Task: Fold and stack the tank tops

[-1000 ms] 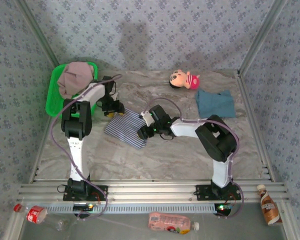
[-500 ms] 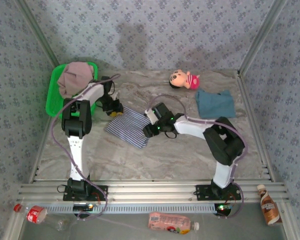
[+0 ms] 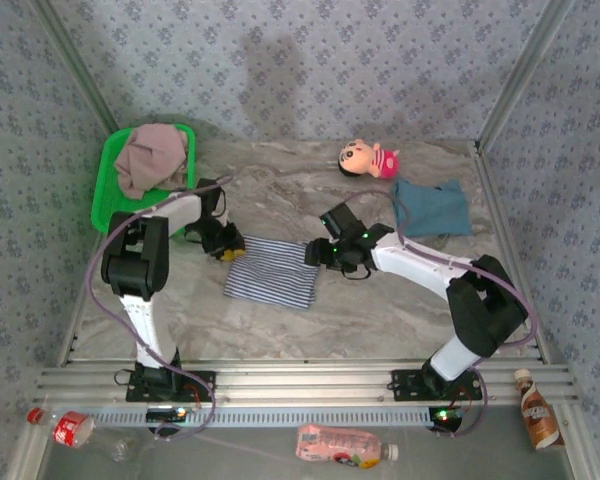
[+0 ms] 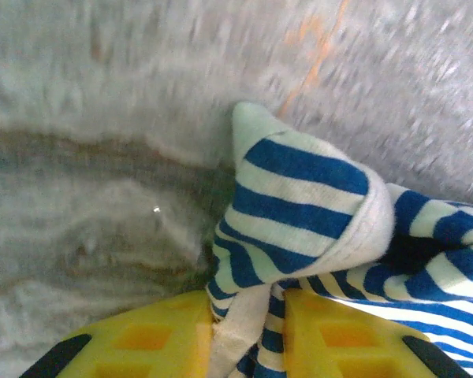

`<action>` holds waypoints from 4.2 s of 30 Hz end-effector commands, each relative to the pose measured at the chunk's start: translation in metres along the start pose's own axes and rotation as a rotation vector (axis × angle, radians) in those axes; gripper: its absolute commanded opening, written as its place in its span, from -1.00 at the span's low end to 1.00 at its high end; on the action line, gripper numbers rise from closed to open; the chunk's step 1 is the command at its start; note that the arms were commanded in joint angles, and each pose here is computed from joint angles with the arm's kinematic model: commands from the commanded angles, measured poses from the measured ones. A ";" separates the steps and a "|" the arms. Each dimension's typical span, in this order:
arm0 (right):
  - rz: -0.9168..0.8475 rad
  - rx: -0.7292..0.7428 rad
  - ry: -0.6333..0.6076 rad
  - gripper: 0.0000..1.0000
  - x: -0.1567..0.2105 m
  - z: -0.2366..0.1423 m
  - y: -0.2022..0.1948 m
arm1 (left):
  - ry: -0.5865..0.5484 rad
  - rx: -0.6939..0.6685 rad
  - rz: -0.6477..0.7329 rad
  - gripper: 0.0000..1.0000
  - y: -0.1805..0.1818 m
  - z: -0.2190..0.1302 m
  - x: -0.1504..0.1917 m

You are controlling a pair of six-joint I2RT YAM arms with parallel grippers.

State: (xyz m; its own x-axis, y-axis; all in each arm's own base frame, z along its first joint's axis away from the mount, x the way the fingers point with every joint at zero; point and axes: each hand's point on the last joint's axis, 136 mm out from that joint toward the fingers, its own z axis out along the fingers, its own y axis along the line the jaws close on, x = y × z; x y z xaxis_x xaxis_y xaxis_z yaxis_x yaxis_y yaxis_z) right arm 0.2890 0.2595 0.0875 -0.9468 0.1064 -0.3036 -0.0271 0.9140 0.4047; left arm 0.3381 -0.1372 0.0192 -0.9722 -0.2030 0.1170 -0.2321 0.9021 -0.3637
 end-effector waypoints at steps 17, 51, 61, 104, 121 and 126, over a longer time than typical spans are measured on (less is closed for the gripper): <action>-0.100 0.109 0.152 0.12 0.043 0.061 0.013 | 0.053 -0.116 -0.115 -0.48 0.042 0.021 0.061; -0.486 0.460 -0.021 -0.91 -0.069 -0.012 -0.070 | -0.161 0.138 -0.009 0.03 -0.057 -0.075 0.010; -0.647 0.636 -0.033 -0.91 -0.140 -0.058 -0.131 | -0.149 0.171 0.043 0.05 -0.083 -0.073 0.011; -0.572 1.000 -0.134 -0.90 -0.242 -0.187 -0.235 | -0.115 0.261 0.091 0.12 -0.121 -0.074 0.005; -0.509 0.990 -0.163 -0.88 -0.244 -0.195 -0.264 | -0.112 0.276 0.088 0.13 -0.120 -0.070 0.007; -0.450 0.922 -0.107 -0.85 -0.233 -0.160 -0.294 | -0.103 0.273 0.089 0.13 -0.120 -0.068 0.007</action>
State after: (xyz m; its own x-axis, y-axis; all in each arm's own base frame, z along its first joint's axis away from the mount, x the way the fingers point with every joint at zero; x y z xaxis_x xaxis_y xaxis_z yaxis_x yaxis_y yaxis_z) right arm 0.4638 -0.0892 0.2002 -0.8627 -0.3624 -0.3527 -0.0826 0.7891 -0.6087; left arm 0.3635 -0.2145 0.1275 -0.9803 -0.1942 -0.0353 -0.1367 0.7972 -0.5881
